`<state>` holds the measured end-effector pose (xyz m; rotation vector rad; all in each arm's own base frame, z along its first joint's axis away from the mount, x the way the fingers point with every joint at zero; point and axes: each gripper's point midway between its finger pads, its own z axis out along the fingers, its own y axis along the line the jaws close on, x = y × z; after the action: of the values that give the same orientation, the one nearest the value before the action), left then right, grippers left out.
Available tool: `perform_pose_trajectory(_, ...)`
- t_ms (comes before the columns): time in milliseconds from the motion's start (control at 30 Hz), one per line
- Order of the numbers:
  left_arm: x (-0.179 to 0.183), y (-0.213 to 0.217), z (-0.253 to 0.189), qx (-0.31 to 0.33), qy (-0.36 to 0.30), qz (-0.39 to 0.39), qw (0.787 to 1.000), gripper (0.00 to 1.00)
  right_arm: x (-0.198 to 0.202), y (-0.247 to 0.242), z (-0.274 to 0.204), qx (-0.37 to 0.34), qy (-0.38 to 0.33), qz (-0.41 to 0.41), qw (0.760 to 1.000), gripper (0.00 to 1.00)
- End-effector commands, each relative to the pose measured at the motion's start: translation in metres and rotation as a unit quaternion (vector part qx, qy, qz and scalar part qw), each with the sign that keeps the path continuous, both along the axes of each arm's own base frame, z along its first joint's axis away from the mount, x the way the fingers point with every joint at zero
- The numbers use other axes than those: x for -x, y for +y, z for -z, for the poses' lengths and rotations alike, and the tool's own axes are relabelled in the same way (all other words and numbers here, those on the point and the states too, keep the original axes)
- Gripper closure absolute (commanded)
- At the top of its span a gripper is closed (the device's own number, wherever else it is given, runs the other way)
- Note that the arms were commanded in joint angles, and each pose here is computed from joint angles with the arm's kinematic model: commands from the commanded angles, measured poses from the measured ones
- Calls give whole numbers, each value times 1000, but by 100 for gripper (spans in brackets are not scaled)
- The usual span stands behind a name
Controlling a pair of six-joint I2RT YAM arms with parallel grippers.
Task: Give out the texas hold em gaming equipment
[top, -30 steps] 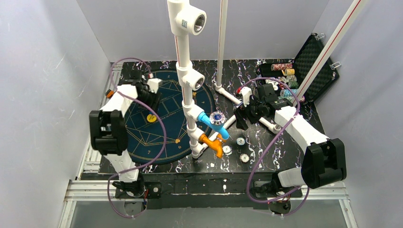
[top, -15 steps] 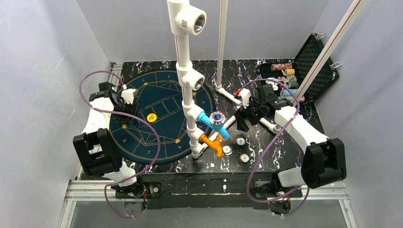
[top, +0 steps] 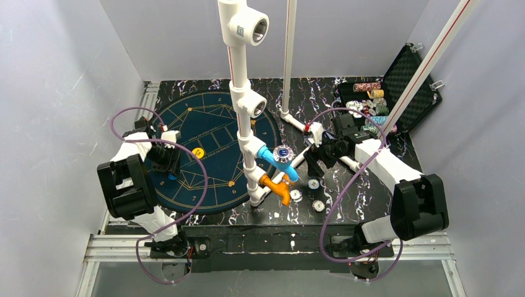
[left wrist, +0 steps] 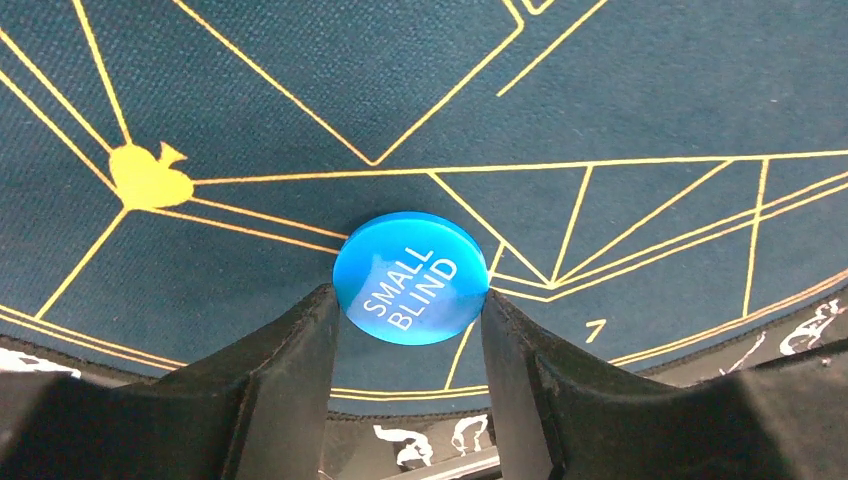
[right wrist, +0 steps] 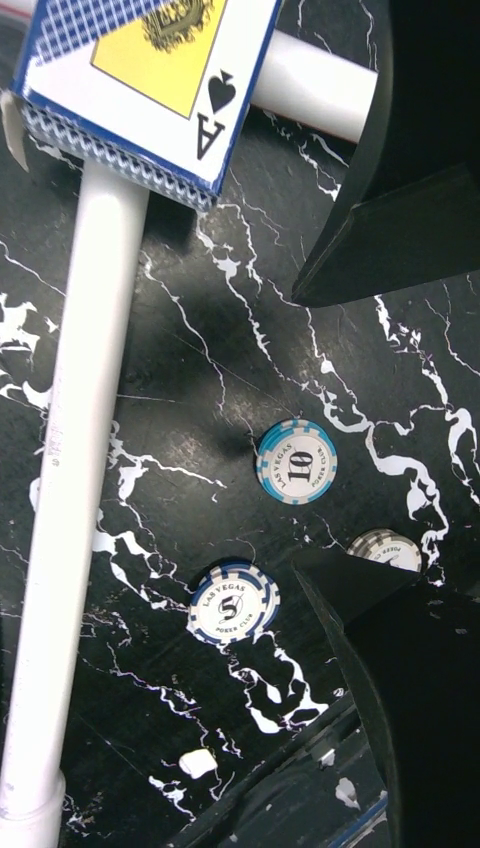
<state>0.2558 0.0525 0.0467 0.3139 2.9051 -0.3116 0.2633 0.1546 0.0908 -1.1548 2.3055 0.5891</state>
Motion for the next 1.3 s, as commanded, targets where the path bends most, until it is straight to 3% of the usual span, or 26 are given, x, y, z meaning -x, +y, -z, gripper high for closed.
perform_pose_trajectory(0, -2, 11, 11, -29, 3, -12, 1000, 71, 6, 2, 5, -8, 5, -15, 1000, 0)
perform_pose_trajectory(500, -3, 36, 24, -99, 3, -22, 995, 68, 9, 4, 6, -13, 15, -32, 999, 0)
perform_pose_trajectory(567, -2, 37, 27, -102, 9, -20, 995, 58, 10, 4, 6, -13, 14, -32, 999, 0)
perform_pose_trajectory(667, 3, 37, 26, -102, 17, -12, 995, 32, 10, 4, 6, -13, 14, -33, 999, 0)
perform_pose_trajectory(833, -5, 18, -6, -64, -17, -2, 998, 13, 9, 5, 5, -16, 12, -33, 999, 0)
perform_pose_trajectory(1067, -48, -35, -54, -34, -90, 33, 995, 12, 8, 7, 5, -20, 11, -31, 999, 0)
perform_pose_trajectory(1267, -74, -59, -41, -19, -80, 58, 995, 12, 5, 4, 6, -13, 2, -22, 1000, 0)
